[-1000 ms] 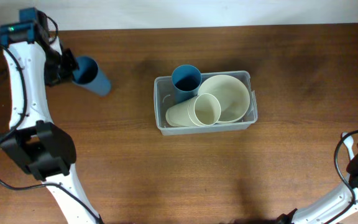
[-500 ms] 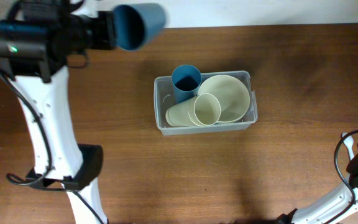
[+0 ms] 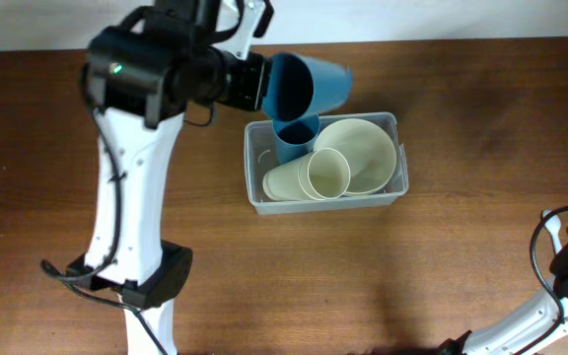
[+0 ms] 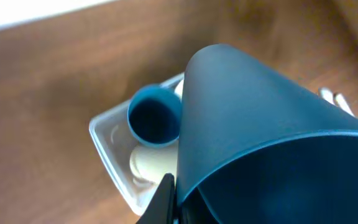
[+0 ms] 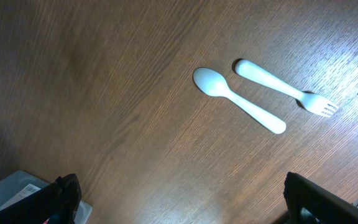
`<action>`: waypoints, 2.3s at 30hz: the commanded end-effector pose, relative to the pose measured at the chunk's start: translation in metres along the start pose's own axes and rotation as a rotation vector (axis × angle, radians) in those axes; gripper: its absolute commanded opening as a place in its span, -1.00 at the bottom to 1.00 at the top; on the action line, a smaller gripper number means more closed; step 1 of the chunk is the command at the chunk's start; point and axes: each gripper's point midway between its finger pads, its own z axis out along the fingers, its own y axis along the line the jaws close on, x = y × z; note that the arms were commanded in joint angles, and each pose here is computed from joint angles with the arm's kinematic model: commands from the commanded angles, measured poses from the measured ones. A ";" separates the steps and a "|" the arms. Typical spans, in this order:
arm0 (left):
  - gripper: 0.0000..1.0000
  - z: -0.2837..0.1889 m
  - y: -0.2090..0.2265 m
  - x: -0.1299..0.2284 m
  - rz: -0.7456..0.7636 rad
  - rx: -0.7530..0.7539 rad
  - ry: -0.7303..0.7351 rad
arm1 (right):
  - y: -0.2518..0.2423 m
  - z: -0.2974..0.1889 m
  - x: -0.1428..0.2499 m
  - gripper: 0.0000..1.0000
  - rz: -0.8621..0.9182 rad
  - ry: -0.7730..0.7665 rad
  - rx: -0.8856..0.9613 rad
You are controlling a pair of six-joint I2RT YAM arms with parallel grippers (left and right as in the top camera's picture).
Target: Pack container
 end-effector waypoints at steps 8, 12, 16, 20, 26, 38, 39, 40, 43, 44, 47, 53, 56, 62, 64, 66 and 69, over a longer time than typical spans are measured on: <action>-0.97 0.016 0.032 0.016 0.018 -0.154 0.089 | 0.002 0.000 0.001 0.98 0.005 0.000 -0.006; -0.97 0.027 0.042 0.026 0.012 -0.192 0.144 | 0.002 0.000 0.001 0.98 0.005 0.000 -0.006; -0.97 0.037 0.046 0.036 0.002 -0.194 0.195 | 0.002 0.000 0.001 0.98 0.005 0.000 -0.006; -0.75 0.039 0.049 0.037 0.001 -0.207 0.204 | 0.002 0.000 0.001 0.98 0.005 0.000 -0.006; 0.06 0.039 0.050 0.035 0.004 -0.214 0.194 | 0.002 0.000 0.001 0.98 0.005 0.000 -0.006; 0.11 -0.018 0.015 -0.009 0.050 -0.102 -0.066 | 0.002 0.000 0.001 0.98 0.005 0.000 -0.006; 0.11 -0.025 0.004 -0.007 0.053 -0.049 -0.069 | 0.002 0.000 0.001 0.98 0.005 0.000 -0.006; 0.11 -0.030 -0.007 -0.002 0.058 -0.002 -0.062 | 0.002 0.000 0.001 0.98 0.005 0.000 -0.006; 0.11 -0.033 -0.039 0.004 0.092 0.105 -0.052 | 0.002 0.000 0.001 0.98 0.005 0.000 -0.006; 0.11 -0.031 -0.046 0.006 0.109 0.111 -0.045 | 0.002 0.000 0.001 0.98 0.005 0.000 -0.006; 0.11 -0.016 -0.059 0.016 0.160 0.056 0.000 | 0.002 0.000 0.001 0.97 0.005 0.000 -0.006; 0.11 0.029 -0.076 0.055 0.250 -0.002 0.186 | 0.002 0.000 0.001 0.97 0.005 0.000 -0.006; 0.10 0.047 -0.076 0.075 0.255 -0.013 0.276 | 0.002 0.000 0.001 0.98 0.005 0.000 -0.006; 0.09 0.061 -0.057 0.088 0.258 -0.097 0.345 | 0.002 0.000 0.001 0.98 0.005 0.000 -0.006; 0.09 0.062 -0.052 0.089 0.261 -0.124 0.352 | 0.002 0.000 0.001 0.98 0.005 0.000 -0.006; 0.09 0.065 -0.043 0.091 0.268 -0.172 0.368 | 0.002 0.000 0.001 0.97 0.005 0.000 -0.006; 0.09 0.073 -0.032 0.098 0.274 -0.219 0.405 | 0.002 0.000 0.001 0.98 0.005 0.000 -0.006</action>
